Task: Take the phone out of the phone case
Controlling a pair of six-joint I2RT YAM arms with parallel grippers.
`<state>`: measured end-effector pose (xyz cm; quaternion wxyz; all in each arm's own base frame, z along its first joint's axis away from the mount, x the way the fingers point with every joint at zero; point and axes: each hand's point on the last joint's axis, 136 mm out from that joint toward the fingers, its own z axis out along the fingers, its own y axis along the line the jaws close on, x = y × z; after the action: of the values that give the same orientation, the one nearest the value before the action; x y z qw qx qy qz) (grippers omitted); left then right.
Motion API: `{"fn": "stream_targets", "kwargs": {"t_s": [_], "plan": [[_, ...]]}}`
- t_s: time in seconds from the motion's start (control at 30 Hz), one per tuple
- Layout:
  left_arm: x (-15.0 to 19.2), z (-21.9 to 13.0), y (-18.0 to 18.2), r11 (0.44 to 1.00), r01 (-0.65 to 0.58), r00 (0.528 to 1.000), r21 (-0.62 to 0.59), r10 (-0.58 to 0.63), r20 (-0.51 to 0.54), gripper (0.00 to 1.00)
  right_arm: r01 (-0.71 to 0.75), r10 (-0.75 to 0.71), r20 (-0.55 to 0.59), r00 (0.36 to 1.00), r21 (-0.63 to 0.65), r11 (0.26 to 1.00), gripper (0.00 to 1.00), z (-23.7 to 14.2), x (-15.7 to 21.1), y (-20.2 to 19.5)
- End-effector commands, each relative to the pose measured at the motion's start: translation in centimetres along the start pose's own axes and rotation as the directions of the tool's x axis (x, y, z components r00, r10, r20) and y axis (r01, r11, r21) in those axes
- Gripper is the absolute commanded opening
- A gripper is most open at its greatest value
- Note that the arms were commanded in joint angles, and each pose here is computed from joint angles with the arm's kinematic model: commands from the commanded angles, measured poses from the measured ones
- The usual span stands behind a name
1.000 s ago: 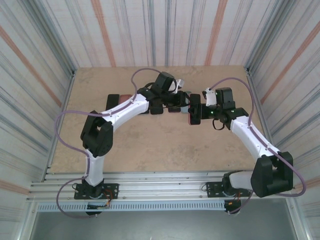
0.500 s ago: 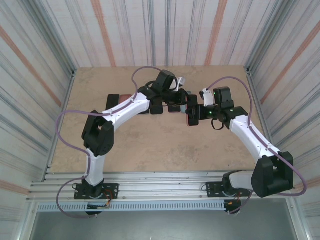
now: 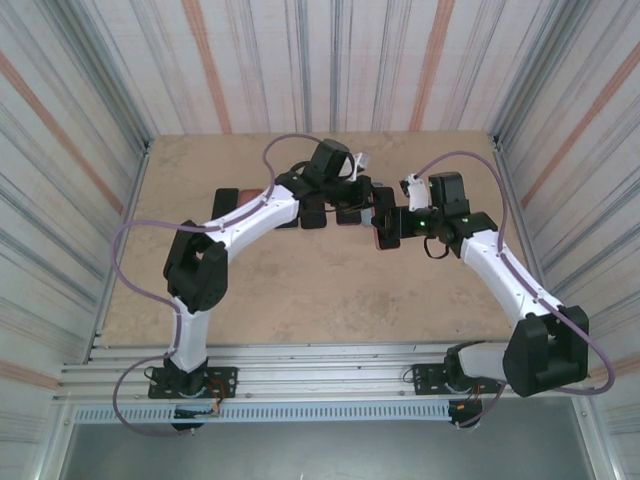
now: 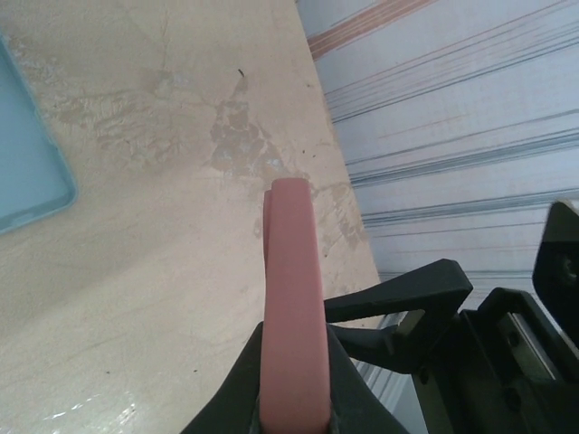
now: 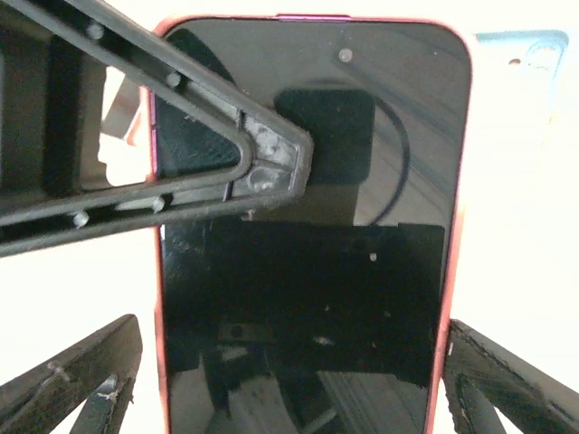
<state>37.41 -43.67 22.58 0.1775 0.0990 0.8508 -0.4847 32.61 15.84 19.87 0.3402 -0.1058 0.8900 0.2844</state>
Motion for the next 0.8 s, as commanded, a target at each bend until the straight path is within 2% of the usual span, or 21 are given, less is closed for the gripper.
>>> {"fn": "stream_targets", "kwargs": {"t_s": [0.0,0.17,0.27,0.5,0.77], "plan": [[-2.8,-2.4,-2.5,0.995,-0.004,0.997,0.095,-0.004,0.081,0.05,-0.047,0.05,0.078,0.996,-0.045,0.998,0.88,-1.8,-0.5,1.5],[-4.4,-3.7,-2.6,0.985,0.061,0.99,0.162,-0.081,0.119,0.05,-0.131,0.138,0.11,0.984,-0.069,0.989,0.86,-3.0,0.4,1.9],[-5.3,-4.4,-2.6,0.975,0.099,0.982,0.198,-0.127,0.138,0.05,-0.196,0.215,0.184,0.959,-0.116,0.974,0.84,-4.2,-0.1,2.3],[-6.9,-5.9,-3.0,0.941,0.187,0.952,0.283,-0.244,0.182,0.05,-0.386,0.471,0.259,0.843,-0.319,0.866,0.64,-5.2,-1.4,3.5],[-7.9,-7.3,-4.5,0.895,0.239,0.919,0.376,-0.333,0.209,0.05,-0.479,0.625,0.284,0.727,-0.443,0.758,0.46,-5.3,-2.4,4.1]]}}
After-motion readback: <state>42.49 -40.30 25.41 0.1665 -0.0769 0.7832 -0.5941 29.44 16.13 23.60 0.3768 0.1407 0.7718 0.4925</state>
